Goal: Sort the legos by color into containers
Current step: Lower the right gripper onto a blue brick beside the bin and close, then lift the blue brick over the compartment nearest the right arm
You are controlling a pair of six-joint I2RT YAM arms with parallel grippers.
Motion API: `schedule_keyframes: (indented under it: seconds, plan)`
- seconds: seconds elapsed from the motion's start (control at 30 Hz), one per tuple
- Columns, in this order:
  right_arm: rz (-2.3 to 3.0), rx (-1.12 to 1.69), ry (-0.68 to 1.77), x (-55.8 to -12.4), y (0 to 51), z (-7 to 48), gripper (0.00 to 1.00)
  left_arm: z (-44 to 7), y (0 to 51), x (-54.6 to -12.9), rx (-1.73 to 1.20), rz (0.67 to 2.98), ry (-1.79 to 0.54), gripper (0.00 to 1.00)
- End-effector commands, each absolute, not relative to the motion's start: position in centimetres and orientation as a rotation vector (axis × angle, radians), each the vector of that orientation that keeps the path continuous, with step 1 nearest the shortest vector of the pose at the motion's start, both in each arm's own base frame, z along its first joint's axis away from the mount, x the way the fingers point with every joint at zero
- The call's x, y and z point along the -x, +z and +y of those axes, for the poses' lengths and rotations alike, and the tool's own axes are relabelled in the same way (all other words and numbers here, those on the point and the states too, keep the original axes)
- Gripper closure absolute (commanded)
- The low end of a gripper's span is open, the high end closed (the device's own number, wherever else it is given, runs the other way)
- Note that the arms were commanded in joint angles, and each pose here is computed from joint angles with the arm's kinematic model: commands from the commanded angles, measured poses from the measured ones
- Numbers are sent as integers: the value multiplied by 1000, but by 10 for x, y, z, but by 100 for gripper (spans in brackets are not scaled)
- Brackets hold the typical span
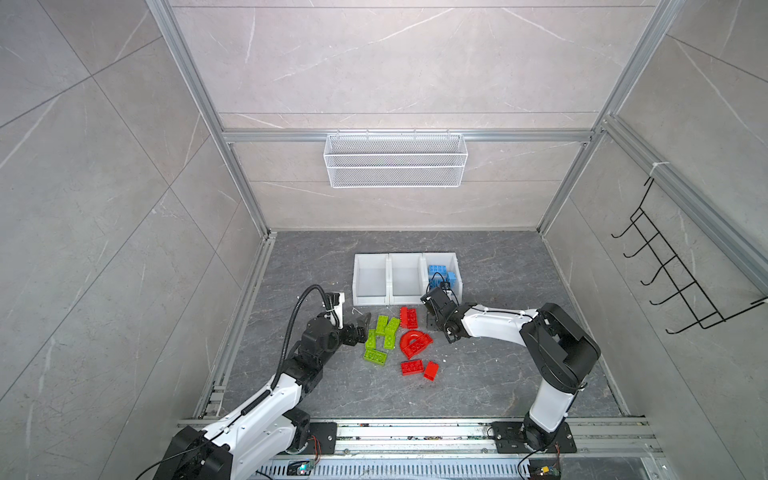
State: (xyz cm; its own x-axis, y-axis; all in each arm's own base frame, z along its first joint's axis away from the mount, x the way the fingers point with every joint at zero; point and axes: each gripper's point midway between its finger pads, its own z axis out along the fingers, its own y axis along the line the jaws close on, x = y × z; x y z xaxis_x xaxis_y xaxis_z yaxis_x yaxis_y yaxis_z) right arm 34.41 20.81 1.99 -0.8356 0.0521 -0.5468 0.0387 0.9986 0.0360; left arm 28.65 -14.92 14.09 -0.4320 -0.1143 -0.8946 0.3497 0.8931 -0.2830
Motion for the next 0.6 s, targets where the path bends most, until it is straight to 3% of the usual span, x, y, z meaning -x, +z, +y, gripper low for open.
schedule_keyframes:
  seconds: [0.0, 0.57]
  plan:
    - [2546, -52, 20, -345, 34, 206, 65, -148, 159, -291, -171, 1889, -509, 0]
    - [2489, -59, 117, -334, 76, 201, 68, -151, 158, -291, -168, 1895, -531, 0]
